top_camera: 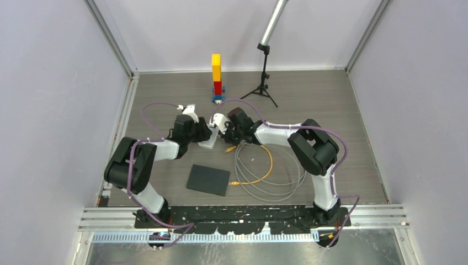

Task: Insert the plug into the switch port
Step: Insert the connector into the switch port.

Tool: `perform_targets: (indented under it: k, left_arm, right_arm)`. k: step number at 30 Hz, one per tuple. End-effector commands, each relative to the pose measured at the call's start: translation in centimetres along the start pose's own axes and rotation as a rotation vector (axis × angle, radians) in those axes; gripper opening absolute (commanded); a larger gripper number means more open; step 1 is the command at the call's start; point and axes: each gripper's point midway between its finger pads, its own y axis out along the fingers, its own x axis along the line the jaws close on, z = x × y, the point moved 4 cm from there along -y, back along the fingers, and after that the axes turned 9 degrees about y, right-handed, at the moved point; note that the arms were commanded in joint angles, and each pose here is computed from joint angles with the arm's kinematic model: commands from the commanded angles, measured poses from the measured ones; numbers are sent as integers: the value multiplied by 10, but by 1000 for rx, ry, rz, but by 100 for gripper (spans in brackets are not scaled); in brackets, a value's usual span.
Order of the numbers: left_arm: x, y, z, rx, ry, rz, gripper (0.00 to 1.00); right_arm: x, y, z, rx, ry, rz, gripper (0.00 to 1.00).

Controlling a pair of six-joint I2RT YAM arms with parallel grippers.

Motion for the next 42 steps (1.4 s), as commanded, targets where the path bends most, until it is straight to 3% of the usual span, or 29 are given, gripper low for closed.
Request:
perform_targets:
  k: [1, 9, 25, 42]
  left_arm:
    - [-71, -14, 30, 160, 43, 334, 48]
    - [-70, -14, 33, 162, 47, 328, 48]
    - [-74, -21, 31, 154, 37, 352, 48]
    - [-71, -20, 30, 156, 52, 329, 49]
  right_arm:
    - [33, -10, -72, -183, -124, -157, 1]
    - [20, -4, -74, -144, -106, -76, 0]
    - [1, 8, -86, -247, -24, 77, 1]
    - [33, 4, -88, -309, -78, -141, 0]
